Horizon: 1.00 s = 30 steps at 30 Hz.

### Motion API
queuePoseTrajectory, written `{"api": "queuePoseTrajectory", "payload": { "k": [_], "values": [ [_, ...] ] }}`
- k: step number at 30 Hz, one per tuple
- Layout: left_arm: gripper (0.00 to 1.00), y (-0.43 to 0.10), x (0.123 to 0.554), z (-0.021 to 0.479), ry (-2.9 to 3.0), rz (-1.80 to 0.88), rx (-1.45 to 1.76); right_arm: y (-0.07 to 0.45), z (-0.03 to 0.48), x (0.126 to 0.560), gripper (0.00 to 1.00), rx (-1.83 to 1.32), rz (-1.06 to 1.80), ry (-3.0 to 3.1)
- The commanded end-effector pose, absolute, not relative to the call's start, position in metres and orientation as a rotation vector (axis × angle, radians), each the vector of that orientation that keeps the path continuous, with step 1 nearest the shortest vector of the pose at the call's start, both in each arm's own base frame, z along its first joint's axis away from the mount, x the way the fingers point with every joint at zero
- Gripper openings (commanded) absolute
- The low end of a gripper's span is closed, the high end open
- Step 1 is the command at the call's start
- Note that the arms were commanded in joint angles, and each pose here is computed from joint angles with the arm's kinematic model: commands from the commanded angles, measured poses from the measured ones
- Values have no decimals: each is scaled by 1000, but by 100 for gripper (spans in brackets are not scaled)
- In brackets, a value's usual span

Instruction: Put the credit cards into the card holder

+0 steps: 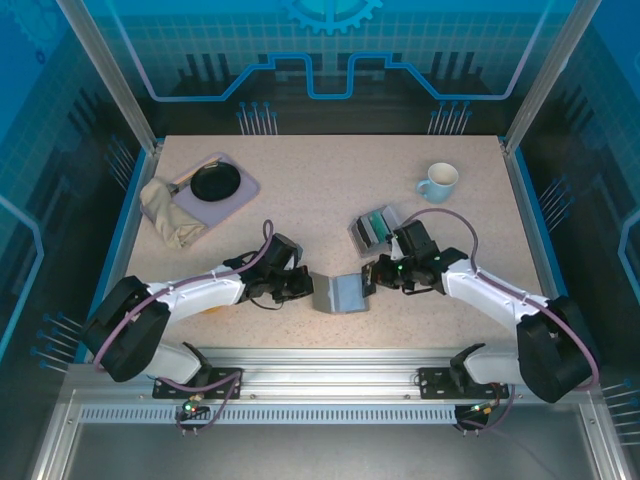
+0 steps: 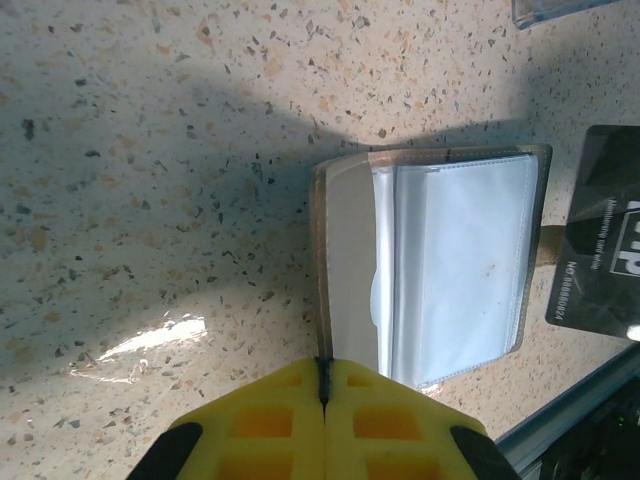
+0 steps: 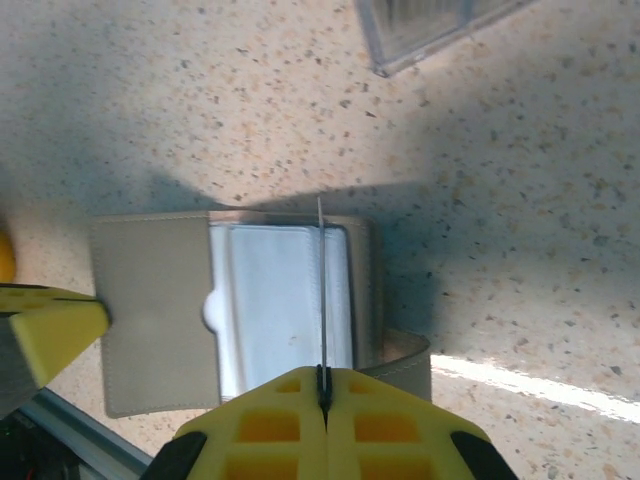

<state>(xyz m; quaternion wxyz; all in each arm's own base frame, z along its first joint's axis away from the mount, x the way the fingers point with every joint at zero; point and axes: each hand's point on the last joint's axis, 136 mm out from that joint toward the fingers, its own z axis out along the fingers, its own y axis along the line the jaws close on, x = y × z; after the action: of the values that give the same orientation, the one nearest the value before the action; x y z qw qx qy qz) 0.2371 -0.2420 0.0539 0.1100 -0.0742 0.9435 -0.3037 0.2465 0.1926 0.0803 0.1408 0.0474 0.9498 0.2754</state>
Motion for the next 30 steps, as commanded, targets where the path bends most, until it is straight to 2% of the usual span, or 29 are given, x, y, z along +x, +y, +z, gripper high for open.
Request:
{"api": "queuePoseTrajectory", "payload": {
  "k": [1, 16, 30],
  "values": [
    [5, -236, 233, 50, 2787, -867, -215, 201, 87, 246, 3, 75, 800, 2738],
    [5, -235, 230, 46, 2794, -876, -248, 200, 59, 243, 3, 46, 675, 2814],
    [4, -243, 232, 38, 2793, -938, -289, 229, 83, 244, 3, 63, 928, 2746]
  ]
}}
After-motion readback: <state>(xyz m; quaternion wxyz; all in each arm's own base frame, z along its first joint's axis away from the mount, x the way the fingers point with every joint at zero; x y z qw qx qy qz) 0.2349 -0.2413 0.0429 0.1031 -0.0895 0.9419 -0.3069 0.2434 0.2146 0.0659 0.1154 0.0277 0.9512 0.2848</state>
